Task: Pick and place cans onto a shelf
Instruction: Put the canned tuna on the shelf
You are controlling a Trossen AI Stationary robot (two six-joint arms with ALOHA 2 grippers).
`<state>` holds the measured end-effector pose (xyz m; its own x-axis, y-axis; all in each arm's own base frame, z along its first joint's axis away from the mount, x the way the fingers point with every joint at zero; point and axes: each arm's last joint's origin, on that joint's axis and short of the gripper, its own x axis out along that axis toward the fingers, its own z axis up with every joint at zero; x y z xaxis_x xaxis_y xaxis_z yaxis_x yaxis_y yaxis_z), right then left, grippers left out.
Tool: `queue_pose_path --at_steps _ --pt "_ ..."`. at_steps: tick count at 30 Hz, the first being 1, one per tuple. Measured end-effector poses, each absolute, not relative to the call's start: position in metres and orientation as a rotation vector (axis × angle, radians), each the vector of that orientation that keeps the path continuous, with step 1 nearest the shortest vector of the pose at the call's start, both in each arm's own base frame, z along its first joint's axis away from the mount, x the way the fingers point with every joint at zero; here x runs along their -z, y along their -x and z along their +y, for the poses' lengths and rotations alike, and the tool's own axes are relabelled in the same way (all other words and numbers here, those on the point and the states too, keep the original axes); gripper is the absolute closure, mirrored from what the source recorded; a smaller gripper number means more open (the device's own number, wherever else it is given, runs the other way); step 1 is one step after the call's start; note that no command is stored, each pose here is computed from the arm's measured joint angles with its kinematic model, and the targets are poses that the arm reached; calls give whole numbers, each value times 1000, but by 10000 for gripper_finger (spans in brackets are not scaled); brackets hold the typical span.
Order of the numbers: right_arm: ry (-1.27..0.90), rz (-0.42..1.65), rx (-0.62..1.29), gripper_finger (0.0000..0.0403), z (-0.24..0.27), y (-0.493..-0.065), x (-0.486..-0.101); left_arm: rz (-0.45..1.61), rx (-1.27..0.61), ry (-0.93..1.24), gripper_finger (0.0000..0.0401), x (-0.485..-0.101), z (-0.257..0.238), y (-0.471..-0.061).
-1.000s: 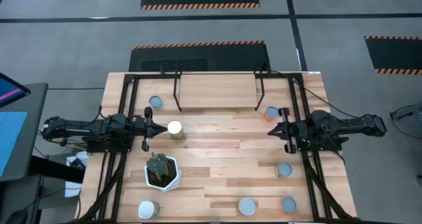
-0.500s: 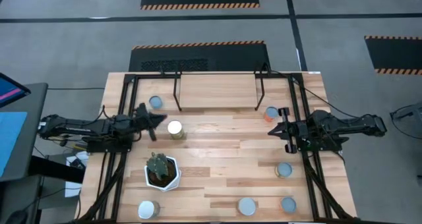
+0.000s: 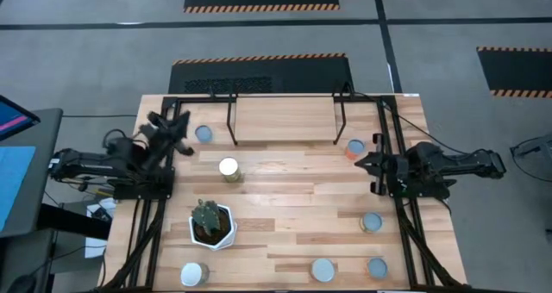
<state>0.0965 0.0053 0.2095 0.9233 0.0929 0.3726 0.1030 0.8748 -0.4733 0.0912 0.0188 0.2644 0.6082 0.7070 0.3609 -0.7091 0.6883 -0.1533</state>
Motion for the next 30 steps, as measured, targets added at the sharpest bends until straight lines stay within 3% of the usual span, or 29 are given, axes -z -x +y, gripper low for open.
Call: queue_pose_path --at_steps 7,14,22,30 --pt "525 -326 359 378 -5 -95 -213 2 -962 129 401 -292 24 -88" --pt "505 -340 459 378 -9 -92 -217 266 -1012 238 401 -316 35 -102" --pt "446 -355 540 378 -17 -90 -218 829 -1114 269 401 -285 88 -136" --pt "348 -361 587 378 -24 -88 -223 1025 -932 433 401 -251 150 -144"
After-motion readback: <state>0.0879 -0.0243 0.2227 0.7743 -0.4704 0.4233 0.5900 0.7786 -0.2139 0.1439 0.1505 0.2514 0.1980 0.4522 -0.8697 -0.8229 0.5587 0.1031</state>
